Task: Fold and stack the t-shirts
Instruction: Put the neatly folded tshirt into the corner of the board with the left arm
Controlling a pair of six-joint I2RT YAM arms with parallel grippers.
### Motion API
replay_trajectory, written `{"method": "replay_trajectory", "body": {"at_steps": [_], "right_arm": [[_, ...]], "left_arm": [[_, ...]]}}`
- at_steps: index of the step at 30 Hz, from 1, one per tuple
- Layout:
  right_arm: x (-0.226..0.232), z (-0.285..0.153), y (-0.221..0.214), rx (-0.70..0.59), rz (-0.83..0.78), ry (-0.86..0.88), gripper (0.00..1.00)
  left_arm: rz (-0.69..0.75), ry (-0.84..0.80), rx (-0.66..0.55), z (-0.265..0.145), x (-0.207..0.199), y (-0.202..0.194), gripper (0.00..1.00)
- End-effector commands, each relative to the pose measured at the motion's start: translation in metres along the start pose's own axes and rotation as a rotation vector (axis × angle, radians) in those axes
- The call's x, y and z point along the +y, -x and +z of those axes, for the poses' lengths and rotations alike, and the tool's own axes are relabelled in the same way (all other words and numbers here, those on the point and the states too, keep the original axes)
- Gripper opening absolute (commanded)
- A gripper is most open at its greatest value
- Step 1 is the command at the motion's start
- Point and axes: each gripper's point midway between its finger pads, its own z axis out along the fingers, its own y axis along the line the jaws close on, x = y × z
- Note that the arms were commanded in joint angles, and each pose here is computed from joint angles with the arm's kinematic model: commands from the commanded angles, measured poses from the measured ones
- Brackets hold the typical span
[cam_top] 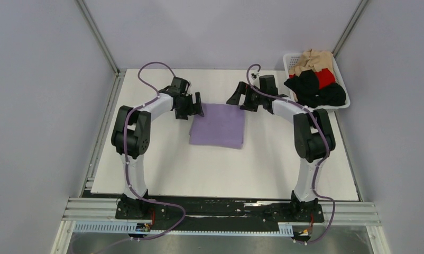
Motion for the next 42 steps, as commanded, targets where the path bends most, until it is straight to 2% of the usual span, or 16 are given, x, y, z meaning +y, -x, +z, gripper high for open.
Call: {"method": "replay_trajectory", "body": {"at_steps": [1, 6, 12, 14, 16, 17, 18, 21, 24, 31, 36, 42], "right_arm": [[-0.040, 0.032, 0.008, -0.003, 0.063, -0.088, 1.00], [-0.065, 0.053, -0.016, 0.073, 0.130, -0.115, 0.99], [-0.050, 0.042, -0.017, 0.078, 0.103, -0.077, 0.99], [-0.040, 0.034, -0.011, 0.065, 0.084, -0.057, 0.99], [-0.026, 0.025, -0.004, 0.052, 0.057, -0.030, 1.00], [-0.018, 0.018, -0.001, 0.049, 0.038, -0.016, 1.00], [-0.013, 0.011, 0.003, 0.043, 0.007, -0.012, 1.00], [0.003, -0.019, 0.016, -0.013, -0.072, -0.044, 1.00], [0.008, -0.054, 0.031, -0.131, -0.123, -0.134, 1.00], [-0.016, -0.120, 0.024, -0.310, -0.111, -0.366, 1.00], [-0.036, -0.148, 0.013, -0.376, -0.105, -0.481, 1.00], [-0.042, -0.159, 0.011, -0.413, -0.106, -0.521, 1.00]], "left_arm": [[0.027, -0.036, 0.004, 0.004, -0.008, 0.006, 0.90], [0.035, -0.044, 0.050, 0.017, -0.011, -0.006, 0.80], [0.052, -0.012, 0.070, 0.030, -0.015, -0.013, 0.56], [0.056, 0.024, 0.070, 0.034, -0.013, -0.013, 0.44], [0.068, 0.063, 0.056, 0.036, -0.012, -0.010, 0.26], [0.073, 0.071, 0.043, 0.036, -0.013, -0.005, 0.08], [0.075, 0.101, 0.034, 0.036, -0.010, -0.004, 0.01], [0.082, 0.184, -0.011, 0.025, 0.000, 0.009, 0.00], [0.095, 0.378, -0.066, 0.007, 0.030, 0.023, 0.00], [0.158, 0.717, -0.184, -0.042, 0.089, 0.079, 0.00], [0.170, 0.871, -0.282, -0.062, 0.131, 0.136, 0.00], [0.194, 1.001, -0.298, -0.076, 0.184, 0.184, 0.00]]}}
